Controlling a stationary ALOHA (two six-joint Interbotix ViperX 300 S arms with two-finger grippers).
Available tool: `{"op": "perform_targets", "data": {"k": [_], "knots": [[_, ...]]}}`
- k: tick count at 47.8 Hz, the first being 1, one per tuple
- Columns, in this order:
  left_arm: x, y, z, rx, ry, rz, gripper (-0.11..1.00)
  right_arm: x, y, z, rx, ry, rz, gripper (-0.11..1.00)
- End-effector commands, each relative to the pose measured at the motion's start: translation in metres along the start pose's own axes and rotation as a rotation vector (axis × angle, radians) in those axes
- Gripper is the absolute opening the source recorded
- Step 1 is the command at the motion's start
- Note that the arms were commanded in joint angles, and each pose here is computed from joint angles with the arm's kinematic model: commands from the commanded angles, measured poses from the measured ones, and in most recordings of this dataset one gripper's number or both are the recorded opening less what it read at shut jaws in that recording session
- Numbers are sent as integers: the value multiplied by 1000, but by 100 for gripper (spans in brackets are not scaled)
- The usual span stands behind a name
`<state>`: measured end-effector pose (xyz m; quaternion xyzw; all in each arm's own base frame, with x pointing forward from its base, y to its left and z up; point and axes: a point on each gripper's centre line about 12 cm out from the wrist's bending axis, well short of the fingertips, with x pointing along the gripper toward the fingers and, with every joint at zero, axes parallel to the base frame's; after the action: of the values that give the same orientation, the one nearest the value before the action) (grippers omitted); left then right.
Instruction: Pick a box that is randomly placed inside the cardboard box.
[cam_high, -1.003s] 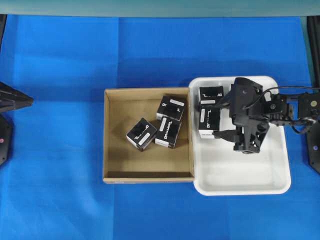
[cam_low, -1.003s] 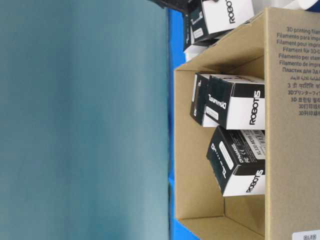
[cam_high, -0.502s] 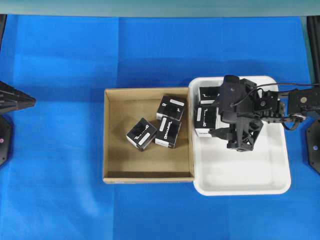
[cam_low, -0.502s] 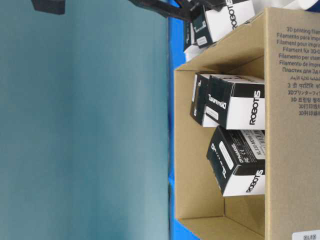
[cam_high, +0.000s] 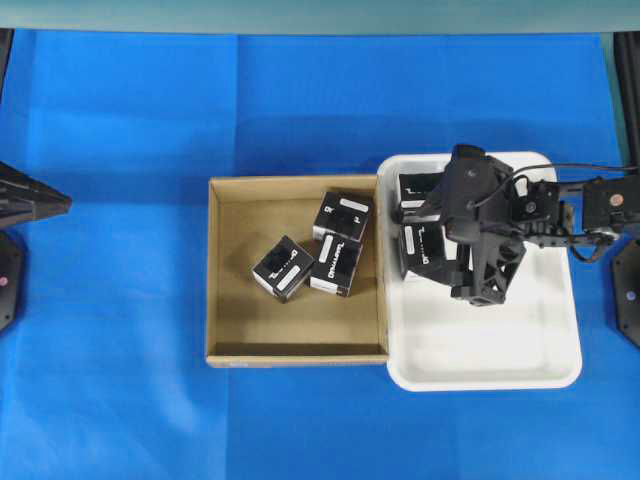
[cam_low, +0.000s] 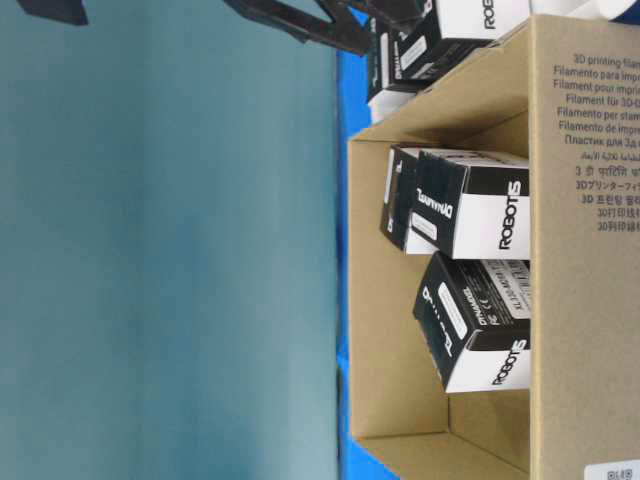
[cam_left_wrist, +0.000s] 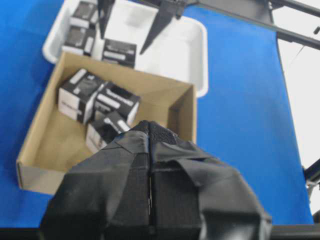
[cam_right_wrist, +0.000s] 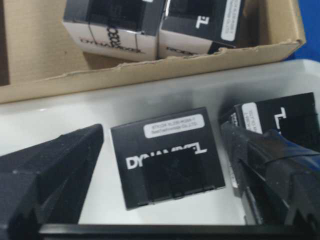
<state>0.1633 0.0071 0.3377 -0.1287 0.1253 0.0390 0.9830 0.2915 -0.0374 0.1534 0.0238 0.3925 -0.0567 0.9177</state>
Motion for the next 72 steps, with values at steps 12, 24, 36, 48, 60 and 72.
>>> {"op": "perform_targets", "data": {"k": [12, 24, 36, 48, 60, 72], "knots": [[0, -1, 5, 2, -14, 1, -7, -35, -2, 47, 54, -226, -2, 99], [-1, -1, 6, 1, -17, -2, -7, -82, -1, 81, 67, -488, 9, 99], [0, -5, 7, 20, -36, -28, -7, -123, 7, 91, 54, -629, 40, 99], [1, -5, 5, 23, -32, -28, -7, -157, 7, 90, 52, -744, 46, 99], [1, -5, 5, 27, -37, -29, -7, -183, 11, 87, 42, -819, 65, 99], [3, -7, 9, 74, -80, -45, -7, -186, 15, 87, 36, -828, 80, 99]]}}
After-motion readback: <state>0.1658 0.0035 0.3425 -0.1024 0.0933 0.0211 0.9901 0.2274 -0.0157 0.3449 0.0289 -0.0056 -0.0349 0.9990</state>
